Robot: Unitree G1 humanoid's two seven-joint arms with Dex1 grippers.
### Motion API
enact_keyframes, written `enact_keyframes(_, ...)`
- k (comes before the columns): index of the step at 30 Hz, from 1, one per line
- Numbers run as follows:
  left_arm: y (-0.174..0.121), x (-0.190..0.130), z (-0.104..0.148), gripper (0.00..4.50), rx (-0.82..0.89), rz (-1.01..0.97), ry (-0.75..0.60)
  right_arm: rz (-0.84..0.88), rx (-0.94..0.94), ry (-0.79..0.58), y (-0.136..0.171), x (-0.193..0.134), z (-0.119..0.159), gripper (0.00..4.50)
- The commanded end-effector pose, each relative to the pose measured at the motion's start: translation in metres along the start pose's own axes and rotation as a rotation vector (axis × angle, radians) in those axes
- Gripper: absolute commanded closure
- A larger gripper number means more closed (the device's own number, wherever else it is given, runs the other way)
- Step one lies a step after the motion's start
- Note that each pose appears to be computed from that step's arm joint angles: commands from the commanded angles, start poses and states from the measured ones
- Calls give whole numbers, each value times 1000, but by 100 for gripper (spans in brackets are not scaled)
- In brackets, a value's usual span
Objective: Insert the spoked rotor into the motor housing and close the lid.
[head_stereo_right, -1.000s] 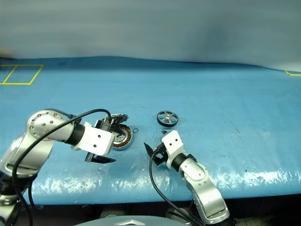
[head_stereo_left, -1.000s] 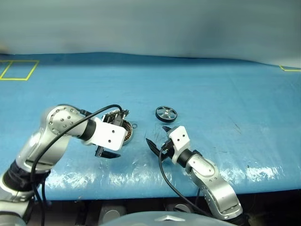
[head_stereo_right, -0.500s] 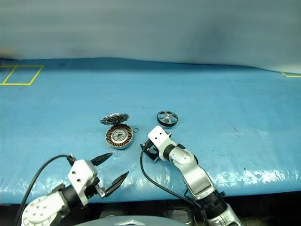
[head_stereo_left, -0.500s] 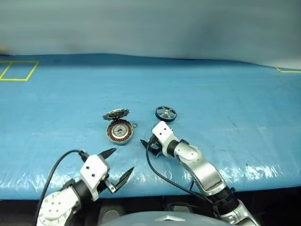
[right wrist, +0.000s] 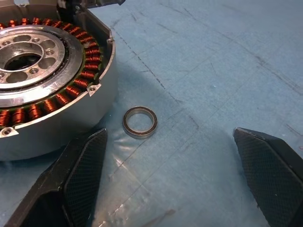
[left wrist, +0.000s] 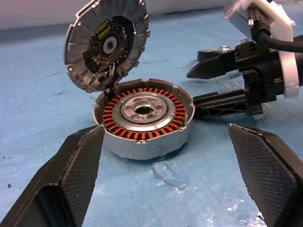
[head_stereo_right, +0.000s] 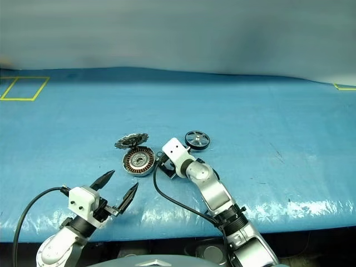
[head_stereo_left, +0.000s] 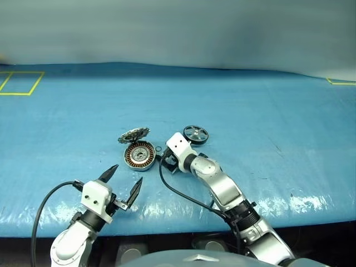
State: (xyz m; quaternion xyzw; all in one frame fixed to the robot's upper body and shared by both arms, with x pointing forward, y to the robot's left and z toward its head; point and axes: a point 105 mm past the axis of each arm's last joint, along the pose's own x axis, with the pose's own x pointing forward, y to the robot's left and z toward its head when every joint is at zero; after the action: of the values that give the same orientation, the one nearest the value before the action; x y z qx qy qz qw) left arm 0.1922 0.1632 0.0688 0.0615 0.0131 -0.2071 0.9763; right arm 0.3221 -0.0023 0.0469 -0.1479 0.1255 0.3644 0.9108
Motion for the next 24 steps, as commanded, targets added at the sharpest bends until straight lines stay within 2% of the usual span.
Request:
enact_keyframes(1,2,4,7,5,12,23,-55,-1,15,5,-2,4,-2,0)
enact_keyframes(11,0,10,-2,5,-41,25,-49,117,49,28,18,9,-13,0)
enact_keyframes(14,-1,14,1,0,-38,26,-54,121,43,35,18,13,-16,66)
enact_keyframes(21,-9,22,8,0,-37,18,-67,114,32,44,15,20,-18,289)
enact_keyframes(24,-14,23,5,0,-38,16,-60,115,26,54,15,19,-22,289)
